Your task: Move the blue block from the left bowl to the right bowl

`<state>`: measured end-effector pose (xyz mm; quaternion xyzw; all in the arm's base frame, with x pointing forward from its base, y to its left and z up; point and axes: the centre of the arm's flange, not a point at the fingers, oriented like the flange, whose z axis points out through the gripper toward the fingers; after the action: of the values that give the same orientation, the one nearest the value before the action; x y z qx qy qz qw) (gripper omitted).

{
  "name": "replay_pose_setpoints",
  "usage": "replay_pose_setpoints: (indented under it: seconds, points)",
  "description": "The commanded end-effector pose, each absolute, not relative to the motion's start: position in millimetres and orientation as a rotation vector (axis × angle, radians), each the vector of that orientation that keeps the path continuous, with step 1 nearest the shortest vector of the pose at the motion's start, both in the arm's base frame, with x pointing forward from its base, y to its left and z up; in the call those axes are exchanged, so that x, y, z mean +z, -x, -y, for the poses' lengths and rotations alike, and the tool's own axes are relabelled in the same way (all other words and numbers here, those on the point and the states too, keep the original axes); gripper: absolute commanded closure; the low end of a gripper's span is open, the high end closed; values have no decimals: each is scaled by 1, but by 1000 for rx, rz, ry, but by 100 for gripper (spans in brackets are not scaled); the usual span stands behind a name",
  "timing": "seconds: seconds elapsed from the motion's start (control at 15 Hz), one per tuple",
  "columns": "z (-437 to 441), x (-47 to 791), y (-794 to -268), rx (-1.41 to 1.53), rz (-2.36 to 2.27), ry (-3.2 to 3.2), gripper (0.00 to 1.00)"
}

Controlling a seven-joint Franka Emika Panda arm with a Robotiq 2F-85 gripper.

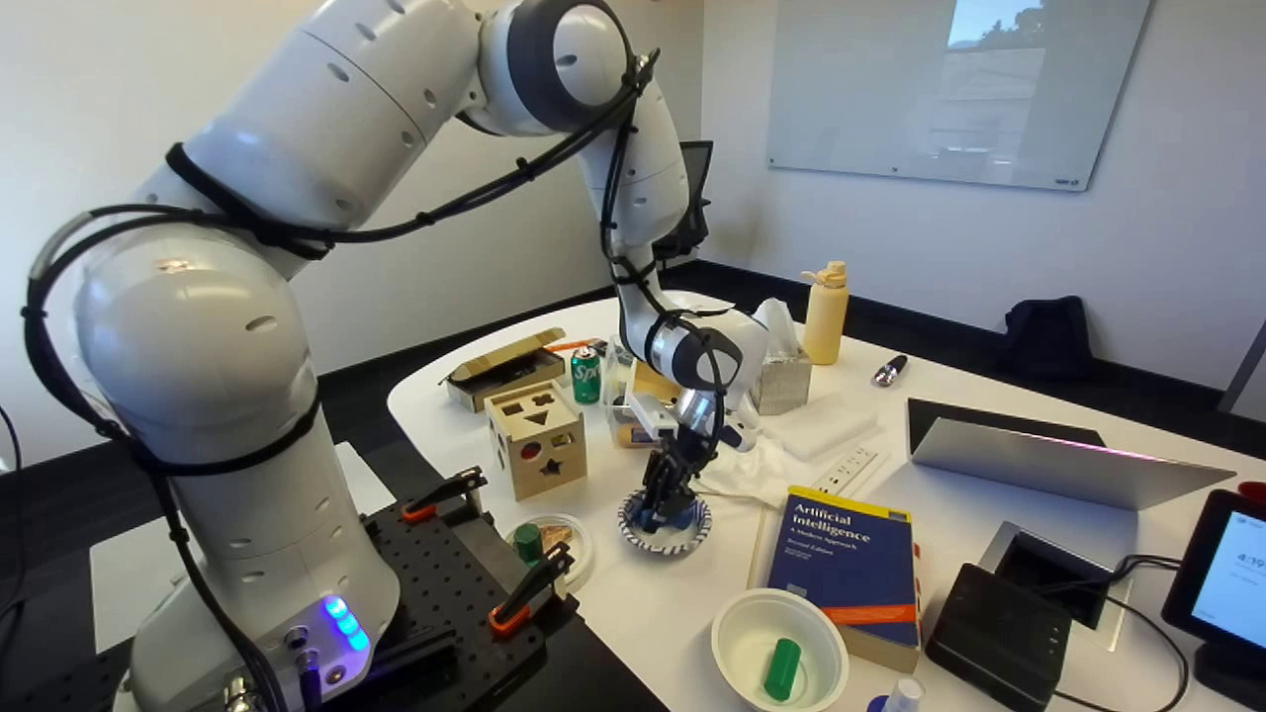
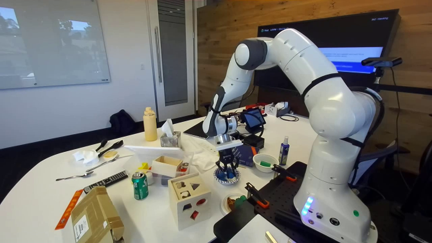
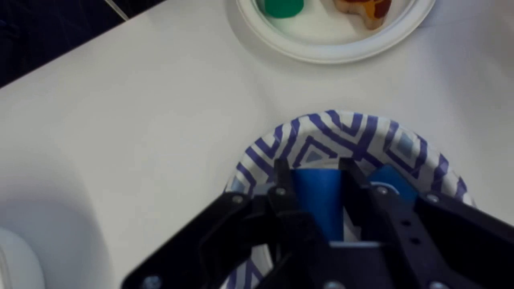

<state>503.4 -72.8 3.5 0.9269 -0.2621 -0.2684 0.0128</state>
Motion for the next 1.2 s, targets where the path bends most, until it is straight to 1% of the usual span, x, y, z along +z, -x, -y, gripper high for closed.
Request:
replay_pose_setpoints:
  seconds: [0.0, 0.2, 0.47, 0.8, 1.13]
  points:
    - [72, 67, -494, -893, 877, -2840, 91]
    - [93, 96, -485, -827, 987, -2787, 91]
    - [151, 103, -464, -659, 1144, -2753, 91]
    - [224, 86, -438, -495, 1269, -2717, 91]
    - [272, 65, -425, -461, 1332, -2704, 91]
